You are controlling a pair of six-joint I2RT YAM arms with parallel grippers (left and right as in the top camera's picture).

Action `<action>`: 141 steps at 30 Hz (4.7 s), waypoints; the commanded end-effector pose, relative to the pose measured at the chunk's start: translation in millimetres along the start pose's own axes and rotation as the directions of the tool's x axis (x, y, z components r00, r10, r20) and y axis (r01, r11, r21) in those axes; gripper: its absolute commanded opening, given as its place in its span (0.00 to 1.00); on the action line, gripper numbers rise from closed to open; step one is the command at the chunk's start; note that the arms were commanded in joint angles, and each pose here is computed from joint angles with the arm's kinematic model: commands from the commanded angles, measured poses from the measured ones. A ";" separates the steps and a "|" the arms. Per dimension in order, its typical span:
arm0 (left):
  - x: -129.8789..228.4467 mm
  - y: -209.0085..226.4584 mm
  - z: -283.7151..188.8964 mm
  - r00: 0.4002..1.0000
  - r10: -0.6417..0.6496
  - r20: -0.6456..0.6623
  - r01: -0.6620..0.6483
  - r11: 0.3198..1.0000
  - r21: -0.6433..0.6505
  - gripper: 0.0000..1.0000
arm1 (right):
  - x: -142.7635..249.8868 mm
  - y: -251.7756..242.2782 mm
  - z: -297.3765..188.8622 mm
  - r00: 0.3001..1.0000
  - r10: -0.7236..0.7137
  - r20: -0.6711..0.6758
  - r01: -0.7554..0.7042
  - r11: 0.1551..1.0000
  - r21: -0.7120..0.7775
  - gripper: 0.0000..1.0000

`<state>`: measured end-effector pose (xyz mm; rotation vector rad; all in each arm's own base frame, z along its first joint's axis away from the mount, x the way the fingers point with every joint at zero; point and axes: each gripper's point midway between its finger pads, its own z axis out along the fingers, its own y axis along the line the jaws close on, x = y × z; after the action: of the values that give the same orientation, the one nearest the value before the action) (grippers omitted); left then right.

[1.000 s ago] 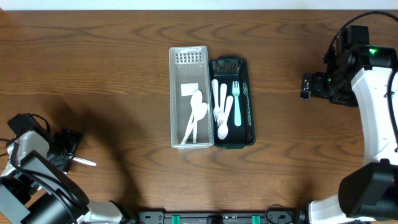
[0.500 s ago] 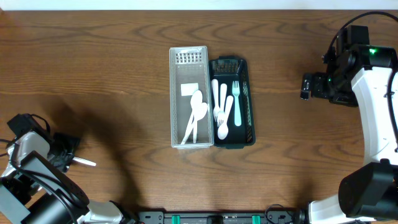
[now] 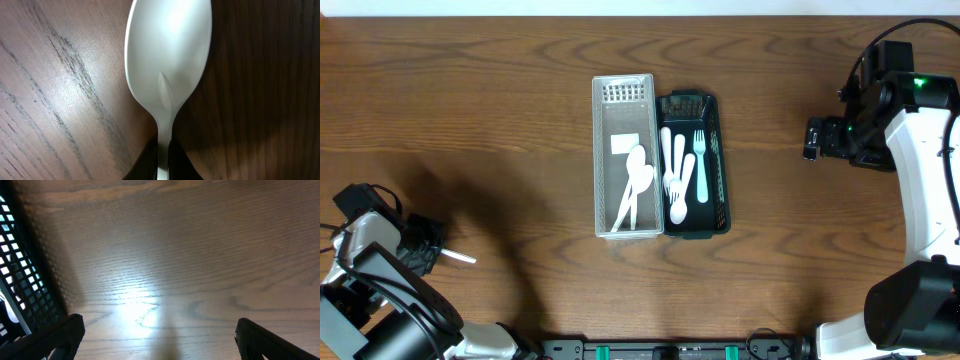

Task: Pack container

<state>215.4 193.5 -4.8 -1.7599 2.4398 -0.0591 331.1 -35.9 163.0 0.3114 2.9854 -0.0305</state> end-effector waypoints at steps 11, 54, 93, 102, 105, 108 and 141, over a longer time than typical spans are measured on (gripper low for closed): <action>44.1 -69.5 -37.3 0.972 0.234 0.001 -0.231 0.957 0.176 0.06 | 0.0 0.4 0.5 1.000 -0.013 0.001 0.013 1.000 -0.003 0.99; 294.9 -253.8 -93.6 0.033 0.995 0.099 -0.988 0.018 0.154 0.17 | 1.5 4.7 0.4 1.000 -0.013 -0.006 0.013 0.999 -0.029 0.99; 84.8 -236.5 -225.8 0.396 0.769 0.502 -0.881 0.473 -0.031 0.98 | -138.2 71.8 -51.2 0.785 -0.130 0.606 0.205 0.977 -0.057 0.99; 88.9 -220.8 -223.6 0.373 0.766 0.524 -0.887 0.460 -0.039 0.98 | -105.5 68.2 -88.4 0.776 -0.146 0.614 0.236 0.970 -0.067 0.99; 92.1 -210.6 -232.1 0.368 0.730 0.576 -0.884 0.467 -0.028 0.98 | -89.3 67.7 -106.7 0.751 -0.144 0.644 0.244 0.967 -0.068 0.99; 97.1 -194.2 -245.8 0.354 0.670 0.653 -0.880 0.475 -0.010 0.98 | -64.0 65.1 -116.4 0.727 -0.145 0.671 0.253 0.965 -0.065 0.99; 144.2 -66.5 -189.7 0.295 0.477 0.828 -0.875 0.482 0.034 0.98 | 137.1 23.0 4.6 0.670 -0.152 0.726 0.268 0.962 -0.046 0.99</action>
<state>209.2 24.7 176.6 -0.1855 2.0291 0.0859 208.2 14.2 147.0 -0.0535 2.1628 0.0523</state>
